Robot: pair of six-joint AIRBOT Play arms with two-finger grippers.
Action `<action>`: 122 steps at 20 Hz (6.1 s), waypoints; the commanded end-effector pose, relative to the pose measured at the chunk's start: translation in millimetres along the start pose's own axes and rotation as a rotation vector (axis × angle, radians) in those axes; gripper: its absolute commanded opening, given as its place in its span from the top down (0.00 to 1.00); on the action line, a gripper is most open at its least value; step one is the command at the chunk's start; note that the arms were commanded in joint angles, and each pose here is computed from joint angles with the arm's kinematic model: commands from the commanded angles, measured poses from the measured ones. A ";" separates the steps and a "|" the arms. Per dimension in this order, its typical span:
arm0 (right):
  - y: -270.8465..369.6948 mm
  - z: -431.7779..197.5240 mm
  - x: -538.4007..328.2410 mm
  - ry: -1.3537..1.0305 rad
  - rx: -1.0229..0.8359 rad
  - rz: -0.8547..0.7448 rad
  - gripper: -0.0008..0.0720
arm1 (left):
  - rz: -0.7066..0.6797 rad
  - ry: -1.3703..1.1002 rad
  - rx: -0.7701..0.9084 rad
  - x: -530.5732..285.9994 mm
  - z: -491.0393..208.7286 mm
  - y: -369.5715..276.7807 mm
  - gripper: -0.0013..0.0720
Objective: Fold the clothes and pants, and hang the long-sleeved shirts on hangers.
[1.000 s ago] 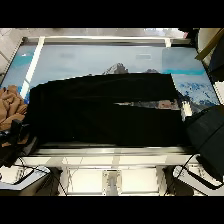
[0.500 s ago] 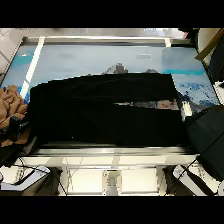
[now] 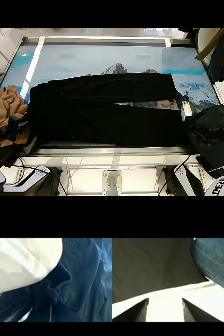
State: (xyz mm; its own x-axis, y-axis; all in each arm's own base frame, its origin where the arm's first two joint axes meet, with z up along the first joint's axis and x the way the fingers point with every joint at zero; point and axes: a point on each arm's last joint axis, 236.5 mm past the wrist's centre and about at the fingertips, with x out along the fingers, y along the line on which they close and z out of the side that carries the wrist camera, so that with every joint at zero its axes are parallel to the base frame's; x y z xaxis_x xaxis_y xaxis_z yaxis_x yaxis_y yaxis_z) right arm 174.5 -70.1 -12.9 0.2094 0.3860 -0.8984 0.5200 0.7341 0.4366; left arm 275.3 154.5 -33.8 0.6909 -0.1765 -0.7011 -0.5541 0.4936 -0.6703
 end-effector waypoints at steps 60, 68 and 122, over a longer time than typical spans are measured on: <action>167.5 434.8 30.8 -0.791 0.156 0.273 0.98 | 0.194 -0.208 0.356 209.4 183.1 -212.2 0.97; 150.1 404.3 36.8 -0.600 0.060 0.168 0.47 | 0.155 -0.224 0.427 186.4 178.1 -245.4 0.30; 58.6 149.7 -11.6 -0.046 -0.159 0.237 0.98 | -0.308 0.105 1.469 77.2 -213.0 -481.2 0.97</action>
State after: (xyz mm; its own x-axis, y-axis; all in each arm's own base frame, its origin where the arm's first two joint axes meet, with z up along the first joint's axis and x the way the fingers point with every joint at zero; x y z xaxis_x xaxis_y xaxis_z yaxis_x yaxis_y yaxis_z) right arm 351.6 -125.9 13.7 0.2591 0.5223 -0.8124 0.3202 0.7471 0.5825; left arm 515.0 -229.3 192.4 0.6648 -0.4002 -0.6308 0.5161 0.8565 0.0006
